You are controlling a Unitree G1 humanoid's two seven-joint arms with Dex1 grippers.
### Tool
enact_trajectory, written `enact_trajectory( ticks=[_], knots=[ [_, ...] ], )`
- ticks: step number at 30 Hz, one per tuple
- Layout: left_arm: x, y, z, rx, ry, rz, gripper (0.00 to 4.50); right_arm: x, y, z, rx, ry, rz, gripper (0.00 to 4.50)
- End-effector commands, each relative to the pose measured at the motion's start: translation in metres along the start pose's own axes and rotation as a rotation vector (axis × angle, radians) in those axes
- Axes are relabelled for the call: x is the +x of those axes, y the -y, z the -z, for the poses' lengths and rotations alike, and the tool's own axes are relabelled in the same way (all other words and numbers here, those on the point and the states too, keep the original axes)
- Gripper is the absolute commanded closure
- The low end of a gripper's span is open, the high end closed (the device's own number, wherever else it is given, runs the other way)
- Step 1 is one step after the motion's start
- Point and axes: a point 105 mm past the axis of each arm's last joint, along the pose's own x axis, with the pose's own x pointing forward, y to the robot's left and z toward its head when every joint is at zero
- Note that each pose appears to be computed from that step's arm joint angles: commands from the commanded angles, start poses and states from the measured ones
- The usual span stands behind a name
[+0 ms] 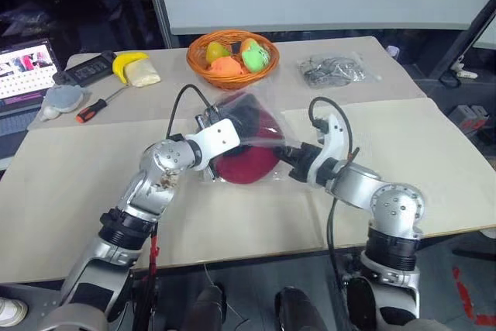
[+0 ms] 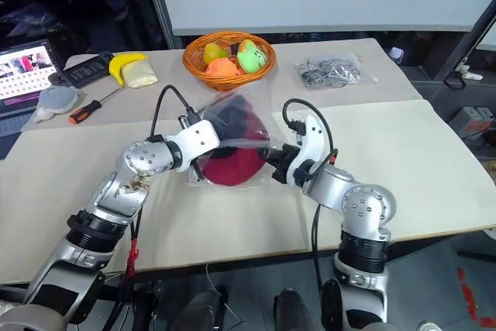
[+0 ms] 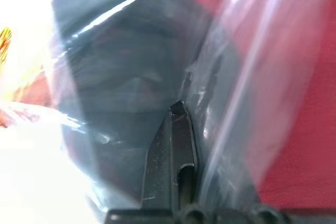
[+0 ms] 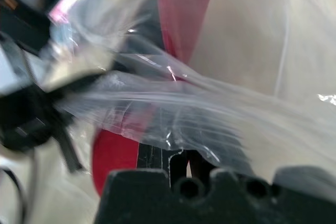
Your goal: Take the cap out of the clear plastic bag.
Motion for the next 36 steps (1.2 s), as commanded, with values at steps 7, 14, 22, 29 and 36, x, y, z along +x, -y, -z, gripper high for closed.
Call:
enact_trajectory(
  ticks=[7, 14, 22, 29, 36],
  knots=[
    [-0.008, -0.010, 0.006, 0.002, -0.019, -0.046, 4.50, -0.042, -0.006, 0.023, -0.095, -0.106, -0.105, 4.48],
    [-0.007, -0.008, 0.006, 0.000, -0.019, -0.044, 4.50, -0.062, -0.040, -0.006, -0.058, 0.041, -0.349, 4.48],
    [-0.007, -0.006, 0.006, -0.004, -0.016, -0.040, 4.50, -0.088, -0.008, -0.003, -0.117, -0.044, -0.264, 4.48],
    [-0.007, -0.005, 0.007, -0.008, -0.019, -0.035, 4.50, -0.082, -0.005, 0.061, -0.363, -0.361, -0.157, 4.48],
    [-0.007, -0.005, 0.008, -0.012, -0.021, -0.034, 4.50, -0.098, -0.008, 0.061, -0.320, -0.322, -0.248, 4.48]
  ],
)
